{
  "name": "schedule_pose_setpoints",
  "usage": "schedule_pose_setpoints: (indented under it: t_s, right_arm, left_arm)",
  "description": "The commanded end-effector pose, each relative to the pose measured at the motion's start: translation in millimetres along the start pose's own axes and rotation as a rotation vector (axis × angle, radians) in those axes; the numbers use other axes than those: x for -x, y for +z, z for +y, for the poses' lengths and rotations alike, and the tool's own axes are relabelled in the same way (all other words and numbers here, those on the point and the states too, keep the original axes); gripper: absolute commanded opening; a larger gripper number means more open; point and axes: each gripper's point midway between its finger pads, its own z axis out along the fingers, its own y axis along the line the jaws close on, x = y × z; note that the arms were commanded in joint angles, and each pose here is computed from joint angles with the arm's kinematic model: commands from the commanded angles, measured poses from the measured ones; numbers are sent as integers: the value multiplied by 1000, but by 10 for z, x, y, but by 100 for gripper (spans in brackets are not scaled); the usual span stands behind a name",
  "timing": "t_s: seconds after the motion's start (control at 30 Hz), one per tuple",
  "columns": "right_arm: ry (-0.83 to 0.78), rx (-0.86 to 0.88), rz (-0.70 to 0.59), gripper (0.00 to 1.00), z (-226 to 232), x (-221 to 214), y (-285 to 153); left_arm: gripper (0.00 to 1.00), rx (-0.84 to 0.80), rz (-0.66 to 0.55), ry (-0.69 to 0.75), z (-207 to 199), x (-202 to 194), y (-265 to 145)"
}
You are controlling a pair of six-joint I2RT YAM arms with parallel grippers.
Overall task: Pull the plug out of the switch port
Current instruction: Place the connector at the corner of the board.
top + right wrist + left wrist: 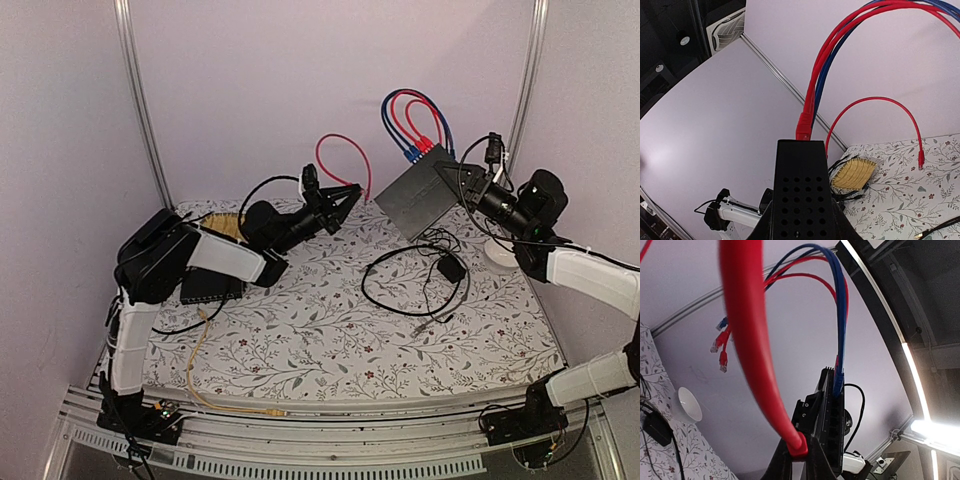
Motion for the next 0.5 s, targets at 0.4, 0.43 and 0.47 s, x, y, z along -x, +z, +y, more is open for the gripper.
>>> schedule_pose_setpoints:
  t_s: [0.4,0.43,0.47]
  right_arm:
    - [-190,127,-117,1,783,492,-189]
    - [-194,127,-119,1,802,500,-198]
    - [-196,128,-119,1,814,501,-207]
  left_arm:
    - [0,-155,262,-173,100,-874,483]
    - [0,-159,274,-177,107,-924,513]
    - [0,-169,284,-178,89,-952,556]
